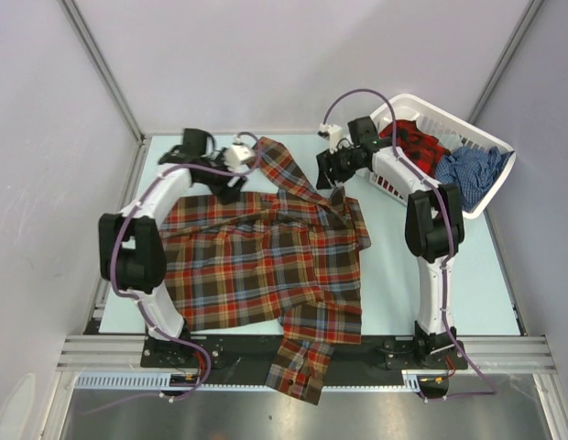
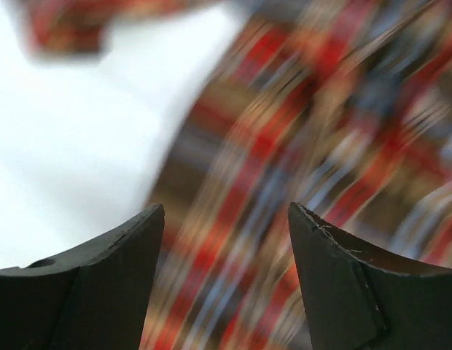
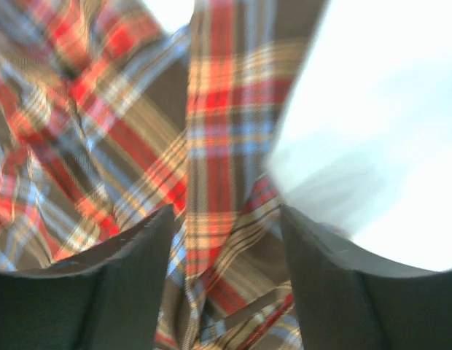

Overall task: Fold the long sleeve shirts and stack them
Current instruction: Fold the shirt

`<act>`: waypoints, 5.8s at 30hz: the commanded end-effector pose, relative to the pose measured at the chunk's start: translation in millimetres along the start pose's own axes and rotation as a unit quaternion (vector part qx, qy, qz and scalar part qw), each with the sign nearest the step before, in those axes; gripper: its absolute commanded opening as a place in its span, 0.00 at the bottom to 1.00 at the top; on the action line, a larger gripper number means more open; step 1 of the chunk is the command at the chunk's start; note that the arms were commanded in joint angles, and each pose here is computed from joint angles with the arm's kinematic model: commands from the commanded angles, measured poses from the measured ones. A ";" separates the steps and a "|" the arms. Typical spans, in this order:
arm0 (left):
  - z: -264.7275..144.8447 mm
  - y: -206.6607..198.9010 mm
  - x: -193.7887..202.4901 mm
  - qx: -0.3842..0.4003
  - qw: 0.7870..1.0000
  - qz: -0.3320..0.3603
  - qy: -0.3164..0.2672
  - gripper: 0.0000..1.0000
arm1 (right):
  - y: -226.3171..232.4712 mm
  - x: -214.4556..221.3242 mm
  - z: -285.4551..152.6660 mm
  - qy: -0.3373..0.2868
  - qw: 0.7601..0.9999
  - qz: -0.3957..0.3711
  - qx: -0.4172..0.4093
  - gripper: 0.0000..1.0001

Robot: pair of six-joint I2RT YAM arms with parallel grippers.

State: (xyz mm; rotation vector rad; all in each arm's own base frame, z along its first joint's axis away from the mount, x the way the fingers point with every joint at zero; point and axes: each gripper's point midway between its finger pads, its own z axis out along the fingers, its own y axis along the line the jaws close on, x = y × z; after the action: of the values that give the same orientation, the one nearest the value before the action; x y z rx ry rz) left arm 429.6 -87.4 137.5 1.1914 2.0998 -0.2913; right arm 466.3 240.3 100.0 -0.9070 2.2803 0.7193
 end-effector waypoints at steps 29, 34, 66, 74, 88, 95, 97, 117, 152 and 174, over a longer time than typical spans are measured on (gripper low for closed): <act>-105.1 36.1 23.1 -0.200 0.958 -0.166 -0.120 0.99 | -0.9 -170.1 178.0 -0.281 0.917 -0.190 0.208 0.87; -106.9 42.1 21.9 -0.203 0.957 -0.166 -0.122 0.99 | -8.6 -177.7 178.0 -0.300 0.894 -0.224 0.245 0.76; -175.4 -99.9 -114.2 -0.153 0.916 0.054 -0.366 0.99 | 187.6 -178.1 -146.0 -0.333 0.916 -0.019 -0.224 0.00; -126.4 -123.6 -134.5 -0.104 0.907 0.038 -0.407 0.99 | 202.2 -130.8 -148.3 -0.308 0.911 -0.024 -0.275 0.00; -97.4 -125.5 -181.7 -0.046 0.905 0.054 -0.420 0.40 | 218.3 -101.1 -150.1 -0.289 0.896 -0.039 -0.335 0.00; -125.3 -197.4 -144.7 0.060 0.932 0.172 -0.312 0.00 | 210.6 -83.1 -158.3 -0.275 0.907 -0.043 -0.318 0.32; -136.0 -221.3 -134.1 0.078 0.926 0.220 -0.298 0.00 | 207.8 -71.0 -164.2 -0.252 0.916 -0.025 -0.311 0.54; -149.8 -425.5 -30.9 0.438 0.868 0.221 -0.076 0.00 | 87.4 -5.4 -86.9 -0.136 0.981 0.082 -0.110 0.47; -51.0 -62.0 169.7 -0.001 0.883 -0.466 -0.052 0.14 | -5.6 42.8 -18.5 0.026 0.996 0.008 0.082 0.40; -76.3 124.8 163.8 -0.139 0.972 -0.174 0.072 0.74 | -69.1 4.5 6.3 0.065 0.969 -0.227 0.070 0.59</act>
State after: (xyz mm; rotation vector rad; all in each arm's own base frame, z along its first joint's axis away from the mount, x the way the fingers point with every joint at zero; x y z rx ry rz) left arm 420.1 113.9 98.6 0.6011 2.3936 -0.1532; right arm 512.3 205.1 93.1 -1.2626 2.0992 0.3077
